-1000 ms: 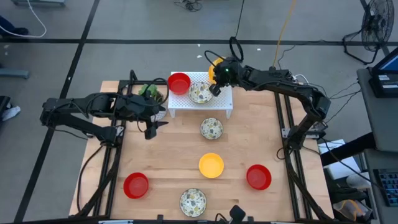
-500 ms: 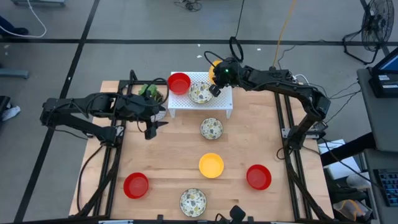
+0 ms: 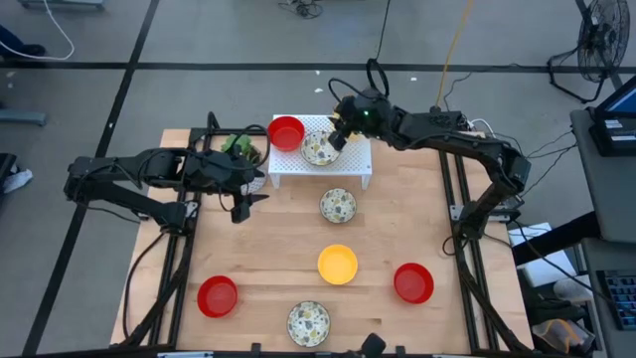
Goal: Pick & Place Mini bowls
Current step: Stack the yellow bowl on the yellow bowl on the shelf, then stack the white patterned bowl on the white patterned bowl on the shelf
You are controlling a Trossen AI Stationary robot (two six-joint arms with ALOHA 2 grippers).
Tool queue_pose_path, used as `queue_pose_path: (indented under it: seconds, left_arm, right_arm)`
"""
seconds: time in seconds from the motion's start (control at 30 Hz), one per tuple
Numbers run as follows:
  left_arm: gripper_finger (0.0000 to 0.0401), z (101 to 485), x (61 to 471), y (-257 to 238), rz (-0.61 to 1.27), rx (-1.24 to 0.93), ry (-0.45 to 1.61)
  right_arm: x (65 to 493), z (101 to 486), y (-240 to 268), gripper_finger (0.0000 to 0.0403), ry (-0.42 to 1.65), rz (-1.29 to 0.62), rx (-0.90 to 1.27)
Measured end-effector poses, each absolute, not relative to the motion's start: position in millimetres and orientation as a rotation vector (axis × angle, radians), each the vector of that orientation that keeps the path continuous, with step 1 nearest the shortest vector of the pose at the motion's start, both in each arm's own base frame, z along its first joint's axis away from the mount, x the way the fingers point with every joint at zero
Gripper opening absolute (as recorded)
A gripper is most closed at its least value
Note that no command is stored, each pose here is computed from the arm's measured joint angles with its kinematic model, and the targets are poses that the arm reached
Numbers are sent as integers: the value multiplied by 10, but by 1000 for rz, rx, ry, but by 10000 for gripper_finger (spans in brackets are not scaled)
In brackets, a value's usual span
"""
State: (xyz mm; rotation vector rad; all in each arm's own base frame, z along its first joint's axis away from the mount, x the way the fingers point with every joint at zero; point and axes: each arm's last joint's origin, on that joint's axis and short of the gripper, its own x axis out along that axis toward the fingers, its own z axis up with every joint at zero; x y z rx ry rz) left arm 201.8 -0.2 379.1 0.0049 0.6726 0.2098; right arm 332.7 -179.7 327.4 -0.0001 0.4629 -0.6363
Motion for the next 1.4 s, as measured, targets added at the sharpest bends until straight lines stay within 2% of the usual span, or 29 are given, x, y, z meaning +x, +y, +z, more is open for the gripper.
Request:
queue_pose_path:
  seconds: [0.17, 0.5, 0.87, 1.03, 1.23, 1.4]
  left_arm:
    - [269, 3786, 2012, -2, 211, 0, 680]
    - [269, 3766, 1995, -2, 219, -18, 705]
    - [269, 3753, 1984, -2, 219, -16, 722]
    - [269, 3743, 1975, -1, 225, -27, 734]
    - [269, 3732, 1964, -3, 236, -59, 747]
    - [269, 3615, 1990, -27, 171, -87, 780]
  right_arm:
    - [3401, 3297, -1823, 104, 391, -664, -43]
    - [3473, 3017, -2028, 81, 441, -706, 28]
    - [3476, 3103, -2002, 77, 387, -701, 20]
    - [3455, 3248, -1808, 77, 374, -658, 10]
    - [3370, 3310, -1360, 77, 537, -548, 4]
    - [3321, 3370, -925, 77, 618, -436, -20]
